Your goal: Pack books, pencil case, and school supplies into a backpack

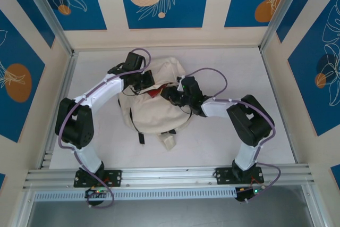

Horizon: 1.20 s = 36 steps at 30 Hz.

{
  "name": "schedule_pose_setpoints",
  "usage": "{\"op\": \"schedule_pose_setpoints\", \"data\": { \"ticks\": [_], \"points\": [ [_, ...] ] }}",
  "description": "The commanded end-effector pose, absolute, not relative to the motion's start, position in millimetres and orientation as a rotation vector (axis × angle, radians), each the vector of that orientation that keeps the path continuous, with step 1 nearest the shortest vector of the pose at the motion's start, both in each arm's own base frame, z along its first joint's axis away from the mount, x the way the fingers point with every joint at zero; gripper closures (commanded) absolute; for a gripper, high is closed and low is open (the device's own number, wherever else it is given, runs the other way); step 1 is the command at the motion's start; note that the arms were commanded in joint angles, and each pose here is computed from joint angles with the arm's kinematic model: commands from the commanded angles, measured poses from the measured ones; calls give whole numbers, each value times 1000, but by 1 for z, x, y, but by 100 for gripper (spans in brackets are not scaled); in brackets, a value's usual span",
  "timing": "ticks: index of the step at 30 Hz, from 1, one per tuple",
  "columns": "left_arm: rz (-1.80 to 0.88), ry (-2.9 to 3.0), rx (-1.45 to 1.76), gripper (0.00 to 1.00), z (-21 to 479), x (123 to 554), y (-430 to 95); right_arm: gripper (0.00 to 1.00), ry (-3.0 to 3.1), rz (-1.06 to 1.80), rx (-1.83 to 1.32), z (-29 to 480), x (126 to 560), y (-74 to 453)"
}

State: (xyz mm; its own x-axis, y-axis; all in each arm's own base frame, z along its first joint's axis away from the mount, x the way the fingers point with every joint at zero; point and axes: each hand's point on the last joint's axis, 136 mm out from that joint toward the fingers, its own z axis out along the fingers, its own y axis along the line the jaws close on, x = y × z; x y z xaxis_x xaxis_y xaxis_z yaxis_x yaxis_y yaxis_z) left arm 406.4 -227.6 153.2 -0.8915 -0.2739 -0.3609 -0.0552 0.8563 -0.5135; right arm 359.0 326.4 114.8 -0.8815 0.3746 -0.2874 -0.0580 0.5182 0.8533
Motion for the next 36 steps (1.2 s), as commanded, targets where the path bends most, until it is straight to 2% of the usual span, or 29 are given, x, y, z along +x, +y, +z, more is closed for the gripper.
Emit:
{"op": "schedule_pose_setpoints", "data": {
  "ticks": [1, 4, 9, 20, 28, 32, 36],
  "points": [
    [-736, 2591, -216, 100, 172, 401, -224, 63, 2307, 1315, 290, 124, 359, 320],
    [-749, 2585, -213, 100, 174, 401, -225, 64, 2328, 1334, 291, 121, 361, 330],
    [-748, 2580, -214, 100, 177, 400, -224, 74, 2364, 1333, 308, 113, 367, 348],
    [-771, 2578, -215, 100, 178, 400, -226, 87, 2351, 1329, 320, 102, 388, 376],
    [-785, 2586, -246, 100, 174, 401, -228, 91, 2252, 1432, 295, 105, 397, 395],
    [-792, 2586, -262, 92, 174, 400, -225, 90, 2236, 1454, 258, 110, 389, 389],
    [-782, 2565, -285, 73, 182, 400, -211, 83, 2281, 1388, 230, 113, 370, 366]
  ]
}}
